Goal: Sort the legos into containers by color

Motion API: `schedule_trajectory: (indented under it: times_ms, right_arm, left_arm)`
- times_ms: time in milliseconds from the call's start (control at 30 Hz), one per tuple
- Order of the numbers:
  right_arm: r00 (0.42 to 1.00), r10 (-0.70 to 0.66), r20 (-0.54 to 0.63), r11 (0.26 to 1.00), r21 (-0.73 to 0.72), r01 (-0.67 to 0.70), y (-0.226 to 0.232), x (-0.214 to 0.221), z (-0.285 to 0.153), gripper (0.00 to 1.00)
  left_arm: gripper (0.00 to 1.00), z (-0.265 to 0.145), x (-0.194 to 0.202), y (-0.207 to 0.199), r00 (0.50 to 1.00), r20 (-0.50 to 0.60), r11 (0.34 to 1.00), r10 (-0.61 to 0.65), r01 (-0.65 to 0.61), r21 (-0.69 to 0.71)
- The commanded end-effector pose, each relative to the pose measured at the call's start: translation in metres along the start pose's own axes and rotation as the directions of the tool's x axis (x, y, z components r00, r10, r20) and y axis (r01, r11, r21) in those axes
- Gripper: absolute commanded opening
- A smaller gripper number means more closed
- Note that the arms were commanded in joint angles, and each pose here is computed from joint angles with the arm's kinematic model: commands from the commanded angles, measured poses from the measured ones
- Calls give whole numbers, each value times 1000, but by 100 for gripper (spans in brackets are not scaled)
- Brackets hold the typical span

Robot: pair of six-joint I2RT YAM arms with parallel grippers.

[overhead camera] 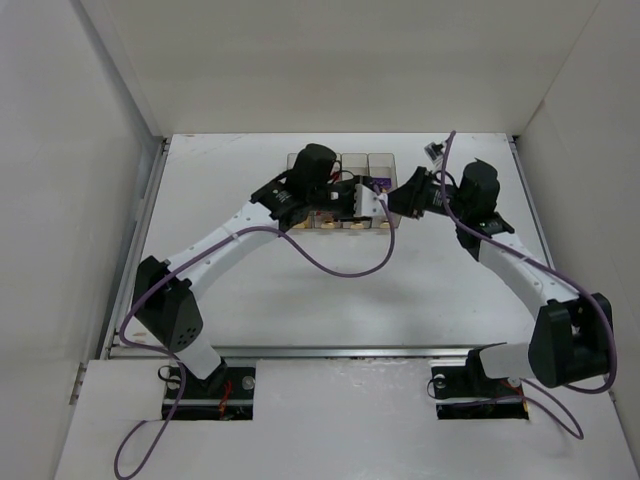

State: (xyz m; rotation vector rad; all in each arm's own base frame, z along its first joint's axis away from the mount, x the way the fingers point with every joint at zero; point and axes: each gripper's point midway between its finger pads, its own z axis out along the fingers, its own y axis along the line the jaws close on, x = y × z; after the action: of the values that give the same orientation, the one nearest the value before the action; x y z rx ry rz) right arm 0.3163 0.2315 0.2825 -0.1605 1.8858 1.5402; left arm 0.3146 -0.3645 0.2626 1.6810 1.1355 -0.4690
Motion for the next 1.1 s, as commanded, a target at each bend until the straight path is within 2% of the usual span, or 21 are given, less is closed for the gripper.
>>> schedule_trajectory:
  times_ms: [0,333,433,633,667,700,833,933,1067]
  right_arm:
    - [992,-64,113,997,44,60,5,-28,-19,0]
    - [978,-75,195,978,204,34,-29,-48,-63,0]
    - [978,-85,190,967,251,35,-39,-46,-65,0]
    - [964,-123,235,934,356,32,-59,-65,-82,0]
    - [953,-151,264,923,383,40,-61,-74,-92,0]
    - [950,-143,279,914,405,19,-67,-76,-98,0]
    - [938,-198,285,879,476,41,-73,-82,-120,0]
    - [946,-212,244,856,513,59,-80,-74,-124,0]
    - [953,-223,204,842,532,83,-84,-68,-126,0]
  left_arm:
    - [0,-23,8,9,998,-33,998,-49,47,-50]
    - [0,-24,42,13,987,-98,990,-131,124,-71]
    - [0,-17,33,29,983,-54,979,-178,171,-114]
    - [0,50,47,61,899,20,891,-437,436,-125]
    - [0,56,39,79,887,51,876,-458,461,-146]
    - [0,79,60,74,840,36,830,-542,542,-132]
    - [0,111,83,87,798,53,778,-600,598,-193]
    - [0,130,91,92,813,64,779,-579,575,-248]
    - [8,140,113,92,793,52,748,-607,592,-301]
